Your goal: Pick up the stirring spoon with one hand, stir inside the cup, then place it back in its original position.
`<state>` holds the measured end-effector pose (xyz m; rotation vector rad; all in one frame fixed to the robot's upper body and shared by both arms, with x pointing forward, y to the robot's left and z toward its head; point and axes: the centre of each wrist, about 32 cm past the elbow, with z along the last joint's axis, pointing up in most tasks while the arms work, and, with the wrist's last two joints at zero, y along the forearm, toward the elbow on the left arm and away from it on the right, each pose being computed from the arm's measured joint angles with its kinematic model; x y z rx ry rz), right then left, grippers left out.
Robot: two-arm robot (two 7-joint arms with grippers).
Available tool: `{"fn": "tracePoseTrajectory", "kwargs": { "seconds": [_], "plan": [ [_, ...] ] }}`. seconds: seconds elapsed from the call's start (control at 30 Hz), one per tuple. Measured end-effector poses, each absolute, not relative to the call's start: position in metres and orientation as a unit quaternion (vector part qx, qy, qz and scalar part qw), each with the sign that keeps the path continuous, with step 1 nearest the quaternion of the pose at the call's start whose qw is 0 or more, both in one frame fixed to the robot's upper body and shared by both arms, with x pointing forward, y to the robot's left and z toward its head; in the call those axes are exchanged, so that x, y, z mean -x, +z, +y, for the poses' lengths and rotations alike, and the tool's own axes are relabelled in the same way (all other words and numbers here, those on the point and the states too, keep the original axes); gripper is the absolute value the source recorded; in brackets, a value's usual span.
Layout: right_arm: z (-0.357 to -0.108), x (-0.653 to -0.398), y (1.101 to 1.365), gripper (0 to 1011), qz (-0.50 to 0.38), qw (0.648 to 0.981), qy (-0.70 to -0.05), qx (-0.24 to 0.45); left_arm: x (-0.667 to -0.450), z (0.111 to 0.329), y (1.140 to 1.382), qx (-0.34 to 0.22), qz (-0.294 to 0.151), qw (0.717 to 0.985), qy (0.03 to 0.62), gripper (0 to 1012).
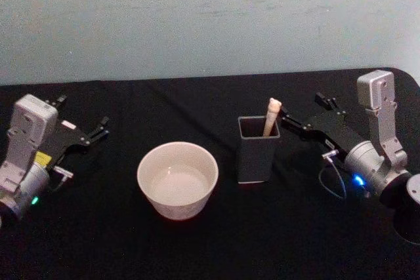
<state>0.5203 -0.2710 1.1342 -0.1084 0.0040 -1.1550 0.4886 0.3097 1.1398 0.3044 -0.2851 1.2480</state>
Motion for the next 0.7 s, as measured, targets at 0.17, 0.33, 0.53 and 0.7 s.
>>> {"fn": "tracePoseTrajectory", "kwargs": {
  "seconds": [0.17, 0.33, 0.53, 0.7],
  "plan": [
    [-0.2713, -0.5203, 1.1345, 1002, 0.001, 0.836, -0.546, 0.051, -0.4886, 0.3097, 1.1398, -0.141, -0.132, 0.791, 0.58, 1002],
    [-0.2713, -0.5203, 1.135, 1002, 0.001, 0.837, -0.546, 0.05, -0.4886, 0.3097, 1.1398, -0.141, -0.132, 0.791, 0.58, 1001],
    [-0.2714, -0.5203, 1.1354, 1002, 0.0, 0.837, -0.546, 0.049, -0.4886, 0.3097, 1.1398, -0.141, -0.132, 0.791, 0.58, 1001],
    [-0.2715, -0.5203, 1.1355, 1002, 0.0, 0.837, -0.546, 0.049, -0.4886, 0.3097, 1.1398, -0.142, -0.132, 0.791, 0.58, 1001]
  ]
}}
